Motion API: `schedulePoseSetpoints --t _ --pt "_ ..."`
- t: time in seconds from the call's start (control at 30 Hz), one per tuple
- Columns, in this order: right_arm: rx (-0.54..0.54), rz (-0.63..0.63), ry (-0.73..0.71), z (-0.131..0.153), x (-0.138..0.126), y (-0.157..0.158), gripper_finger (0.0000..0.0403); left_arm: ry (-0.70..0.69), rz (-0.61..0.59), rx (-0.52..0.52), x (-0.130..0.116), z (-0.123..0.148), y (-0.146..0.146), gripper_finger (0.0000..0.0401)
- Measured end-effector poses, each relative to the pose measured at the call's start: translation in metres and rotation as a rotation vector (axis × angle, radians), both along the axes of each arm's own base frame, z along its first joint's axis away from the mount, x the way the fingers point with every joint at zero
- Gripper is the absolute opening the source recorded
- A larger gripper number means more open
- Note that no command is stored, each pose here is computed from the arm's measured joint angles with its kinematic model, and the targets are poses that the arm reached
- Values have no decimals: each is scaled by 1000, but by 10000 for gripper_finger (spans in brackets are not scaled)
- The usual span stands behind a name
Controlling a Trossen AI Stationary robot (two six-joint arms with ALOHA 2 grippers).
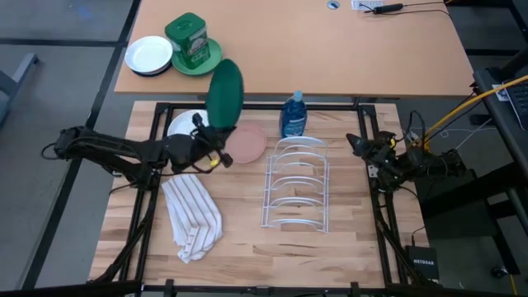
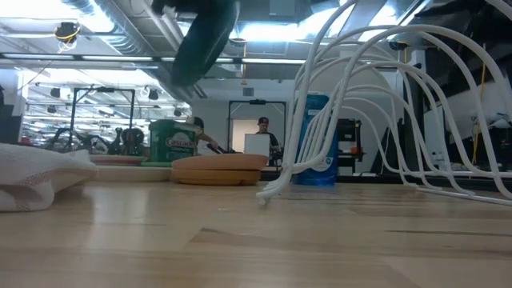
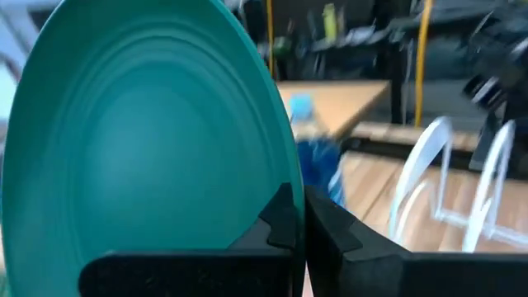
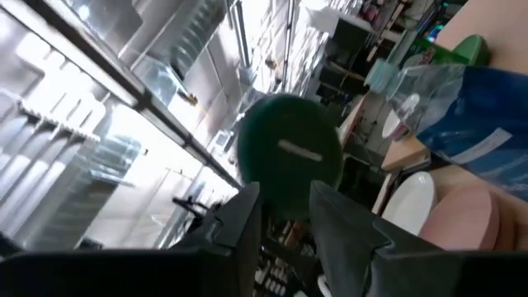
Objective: Sort dishes
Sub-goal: Put the green plate in the dish rack
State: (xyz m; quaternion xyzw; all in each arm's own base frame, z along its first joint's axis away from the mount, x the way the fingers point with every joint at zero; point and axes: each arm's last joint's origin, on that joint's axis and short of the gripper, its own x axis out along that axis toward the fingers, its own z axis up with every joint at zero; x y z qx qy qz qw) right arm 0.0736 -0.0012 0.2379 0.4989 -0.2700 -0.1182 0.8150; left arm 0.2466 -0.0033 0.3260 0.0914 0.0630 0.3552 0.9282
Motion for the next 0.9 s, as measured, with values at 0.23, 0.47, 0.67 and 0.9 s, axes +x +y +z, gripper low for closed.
schedulePoseSetpoints --t 0.23,0.47,0.67,0.9 --pt "-13 -26 7 1 0 -1 111 -5 -39 200 29 -3 -17 0" --pt "-183 -46 -23 11 -3 0 111 138 -4 386 61 -20 -22 0" --pt "-299 -92 -20 21 3 2 111 316 29 542 96 -23 -27 0" --pt "-414 -114 78 51 18 7 111 436 28 678 127 -22 -35 0"
